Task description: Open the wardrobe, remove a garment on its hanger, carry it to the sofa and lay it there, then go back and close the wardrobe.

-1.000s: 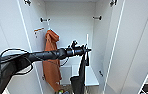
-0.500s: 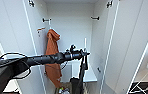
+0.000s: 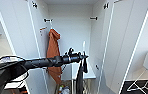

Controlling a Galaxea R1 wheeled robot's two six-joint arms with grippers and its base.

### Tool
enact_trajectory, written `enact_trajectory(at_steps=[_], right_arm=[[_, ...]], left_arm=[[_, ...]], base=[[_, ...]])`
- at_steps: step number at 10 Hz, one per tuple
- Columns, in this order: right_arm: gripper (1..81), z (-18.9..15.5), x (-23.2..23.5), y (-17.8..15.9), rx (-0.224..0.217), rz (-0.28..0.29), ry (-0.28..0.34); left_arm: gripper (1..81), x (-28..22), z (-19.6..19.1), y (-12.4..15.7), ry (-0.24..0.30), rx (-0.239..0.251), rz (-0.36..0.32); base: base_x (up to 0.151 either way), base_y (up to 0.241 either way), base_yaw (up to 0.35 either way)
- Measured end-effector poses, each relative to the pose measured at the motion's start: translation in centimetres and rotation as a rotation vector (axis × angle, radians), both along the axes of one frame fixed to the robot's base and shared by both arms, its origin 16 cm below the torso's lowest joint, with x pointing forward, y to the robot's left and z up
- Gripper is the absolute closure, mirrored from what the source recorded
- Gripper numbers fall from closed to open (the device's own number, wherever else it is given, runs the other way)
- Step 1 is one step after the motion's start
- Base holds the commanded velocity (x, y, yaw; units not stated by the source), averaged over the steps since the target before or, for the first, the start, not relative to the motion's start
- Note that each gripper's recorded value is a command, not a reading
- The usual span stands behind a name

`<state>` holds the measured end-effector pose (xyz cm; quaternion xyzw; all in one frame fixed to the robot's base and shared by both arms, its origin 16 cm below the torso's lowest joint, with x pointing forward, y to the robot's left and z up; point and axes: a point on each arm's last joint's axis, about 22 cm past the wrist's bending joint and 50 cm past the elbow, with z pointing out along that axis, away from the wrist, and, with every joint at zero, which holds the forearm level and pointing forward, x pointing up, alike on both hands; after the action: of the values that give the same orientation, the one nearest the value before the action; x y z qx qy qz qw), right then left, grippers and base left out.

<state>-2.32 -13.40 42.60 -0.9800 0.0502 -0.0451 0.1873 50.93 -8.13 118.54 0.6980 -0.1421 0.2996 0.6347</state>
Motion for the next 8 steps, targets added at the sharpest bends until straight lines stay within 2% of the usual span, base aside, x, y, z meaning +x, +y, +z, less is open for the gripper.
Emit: enact_trajectory(at_steps=[5,8], right_arm=[[1.0,0.0,0.3,0.2,0.002,0.0,-0.004],[1.0,0.0,0.3,0.2,0.002,0.0,-0.005]], left_arm=[[81.1,-0.8,-0.1,0.0,-0.004,-0.003,-0.015],[81.1,-3.5,-1.0,-0.1,-0.014,-0.002,-0.063]], base=[[0.0,0.0,0.0],[0.0,0.0,0.0]])
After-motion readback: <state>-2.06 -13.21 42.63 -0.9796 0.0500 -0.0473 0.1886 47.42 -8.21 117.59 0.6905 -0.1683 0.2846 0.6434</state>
